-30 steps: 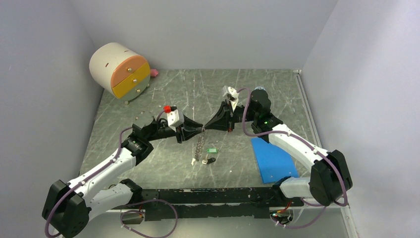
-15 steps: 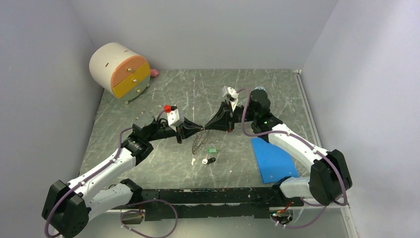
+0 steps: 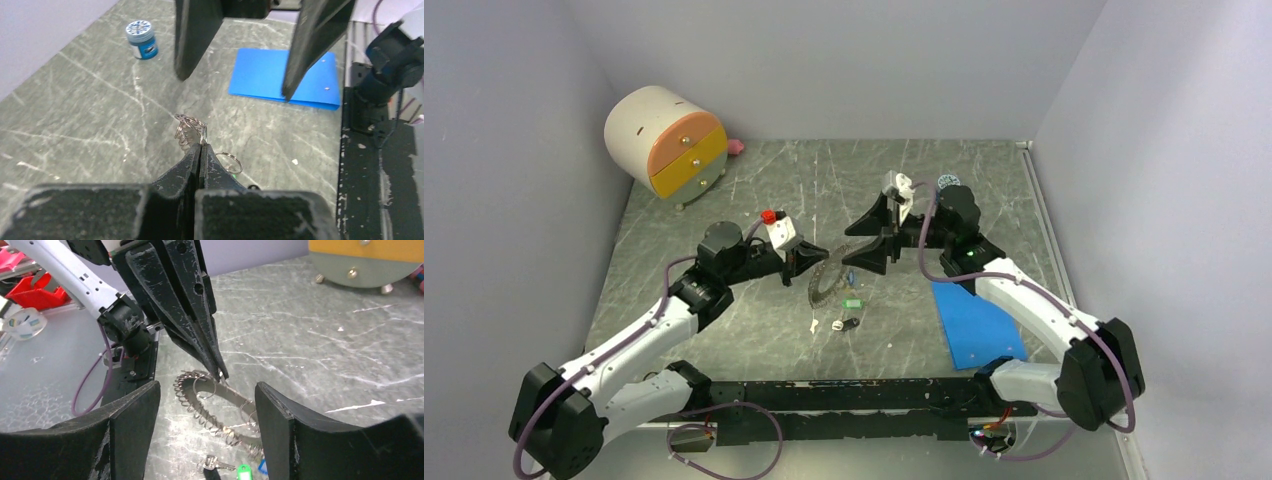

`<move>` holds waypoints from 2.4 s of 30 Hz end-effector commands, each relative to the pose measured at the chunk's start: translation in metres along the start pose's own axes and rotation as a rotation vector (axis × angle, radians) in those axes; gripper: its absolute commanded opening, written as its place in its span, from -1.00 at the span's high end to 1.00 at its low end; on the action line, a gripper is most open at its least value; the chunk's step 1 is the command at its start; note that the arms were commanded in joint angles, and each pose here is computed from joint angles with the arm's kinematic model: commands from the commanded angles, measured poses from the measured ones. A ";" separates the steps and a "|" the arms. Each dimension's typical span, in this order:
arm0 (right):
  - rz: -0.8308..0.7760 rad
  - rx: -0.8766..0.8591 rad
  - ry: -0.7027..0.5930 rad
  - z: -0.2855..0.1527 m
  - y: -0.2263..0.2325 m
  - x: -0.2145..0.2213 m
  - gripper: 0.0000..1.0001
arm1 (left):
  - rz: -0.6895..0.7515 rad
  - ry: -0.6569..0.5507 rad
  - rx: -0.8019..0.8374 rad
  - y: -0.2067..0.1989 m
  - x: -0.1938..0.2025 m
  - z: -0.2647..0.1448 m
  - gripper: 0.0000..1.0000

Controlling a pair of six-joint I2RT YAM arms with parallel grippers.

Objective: Put the keys on the keyring

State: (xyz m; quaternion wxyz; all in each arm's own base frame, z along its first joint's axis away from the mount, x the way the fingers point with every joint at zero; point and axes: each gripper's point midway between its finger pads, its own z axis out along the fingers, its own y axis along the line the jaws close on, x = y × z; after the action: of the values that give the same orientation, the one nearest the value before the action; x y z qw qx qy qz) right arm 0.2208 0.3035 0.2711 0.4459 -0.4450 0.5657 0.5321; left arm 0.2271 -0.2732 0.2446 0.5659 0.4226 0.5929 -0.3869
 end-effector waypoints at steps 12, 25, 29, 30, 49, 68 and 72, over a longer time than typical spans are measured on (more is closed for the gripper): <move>-0.010 0.262 -0.053 -0.020 -0.034 0.003 -0.53 | 0.169 -0.112 -0.115 0.014 -0.041 -0.014 0.95; 0.238 0.796 -0.077 -0.097 -0.086 0.051 -0.55 | -0.090 -0.123 -0.034 0.029 -0.026 -0.010 0.95; 0.341 0.806 -0.009 -0.096 -0.086 0.077 -0.56 | -0.119 -0.170 -0.073 0.041 -0.031 -0.022 0.95; 0.362 0.782 0.011 -0.093 -0.084 0.084 -0.56 | -0.121 -0.179 -0.082 0.042 -0.032 -0.026 0.95; 0.738 0.384 0.228 -0.039 -0.059 0.195 0.09 | -0.006 -0.271 -0.048 0.020 -0.062 -0.061 0.95; 0.810 0.415 0.294 -0.037 -0.071 0.236 0.36 | -0.001 -0.277 -0.048 0.019 -0.061 -0.061 0.95; 0.821 0.383 0.288 -0.035 -0.067 0.233 0.60 | -0.002 -0.278 -0.049 0.019 -0.060 -0.061 0.95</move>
State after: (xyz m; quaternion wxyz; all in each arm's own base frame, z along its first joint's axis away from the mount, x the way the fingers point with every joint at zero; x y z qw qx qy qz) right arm 0.2295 0.2518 0.0210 0.1733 -0.1458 0.8534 0.4696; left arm 0.2279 -0.2143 0.2906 0.6300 0.3427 0.5486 -0.4298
